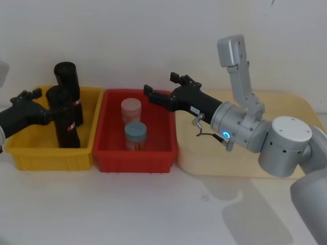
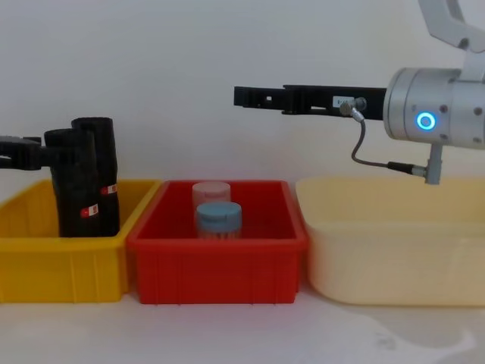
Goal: Pick up the garbage bag with the one hand and transfer it to the other hand.
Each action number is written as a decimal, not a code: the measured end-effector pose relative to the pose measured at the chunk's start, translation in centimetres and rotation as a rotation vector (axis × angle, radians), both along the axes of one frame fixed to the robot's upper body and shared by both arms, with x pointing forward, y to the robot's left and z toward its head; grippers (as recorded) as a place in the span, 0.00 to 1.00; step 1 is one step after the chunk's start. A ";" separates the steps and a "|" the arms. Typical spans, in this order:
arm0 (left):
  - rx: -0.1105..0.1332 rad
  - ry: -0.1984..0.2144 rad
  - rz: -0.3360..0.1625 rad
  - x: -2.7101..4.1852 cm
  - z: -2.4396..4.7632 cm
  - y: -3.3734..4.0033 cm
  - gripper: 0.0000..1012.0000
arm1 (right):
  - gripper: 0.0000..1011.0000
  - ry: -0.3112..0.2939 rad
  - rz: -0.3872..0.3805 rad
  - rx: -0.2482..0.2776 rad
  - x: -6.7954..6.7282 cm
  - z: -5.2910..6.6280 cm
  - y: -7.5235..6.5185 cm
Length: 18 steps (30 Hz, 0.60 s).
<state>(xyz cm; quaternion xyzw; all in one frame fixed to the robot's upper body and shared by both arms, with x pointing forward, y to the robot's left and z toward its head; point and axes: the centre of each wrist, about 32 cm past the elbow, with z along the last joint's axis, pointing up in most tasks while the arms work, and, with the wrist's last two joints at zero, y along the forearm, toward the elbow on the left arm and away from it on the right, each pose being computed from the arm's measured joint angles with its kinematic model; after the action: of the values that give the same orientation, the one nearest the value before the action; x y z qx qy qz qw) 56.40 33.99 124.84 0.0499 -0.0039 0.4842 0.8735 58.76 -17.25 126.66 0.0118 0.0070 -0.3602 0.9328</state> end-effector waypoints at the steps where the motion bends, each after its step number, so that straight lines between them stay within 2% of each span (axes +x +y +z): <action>1: 0.002 -0.003 0.000 0.09 0.01 0.00 0.99 | 0.99 0.003 0.001 0.001 0.0 0.0 0.0; 7: 0.009 -0.011 -0.001 0.36 0.04 -0.05 0.95 | 0.99 0.032 0.010 0.007 0.3 -0.3 0.0; 12: 0.012 -0.015 -0.002 0.48 0.06 -0.07 0.82 | 0.99 0.050 0.016 0.007 0.5 -0.4 0.0; 13: 0.012 -0.015 -0.001 0.51 0.07 -0.07 0.82 | 0.99 0.053 0.016 0.007 0.5 -0.4 -0.1; 18: 0.015 -0.018 -0.001 0.60 0.07 -0.07 0.65 | 0.99 0.069 0.018 -0.003 0.7 -0.6 0.0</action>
<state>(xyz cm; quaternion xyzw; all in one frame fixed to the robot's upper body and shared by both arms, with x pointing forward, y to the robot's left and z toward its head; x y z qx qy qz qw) 57.00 33.92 124.91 0.0520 -0.0154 0.4840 0.8734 59.50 -17.26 126.10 -0.0019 0.0387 -0.3519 0.9352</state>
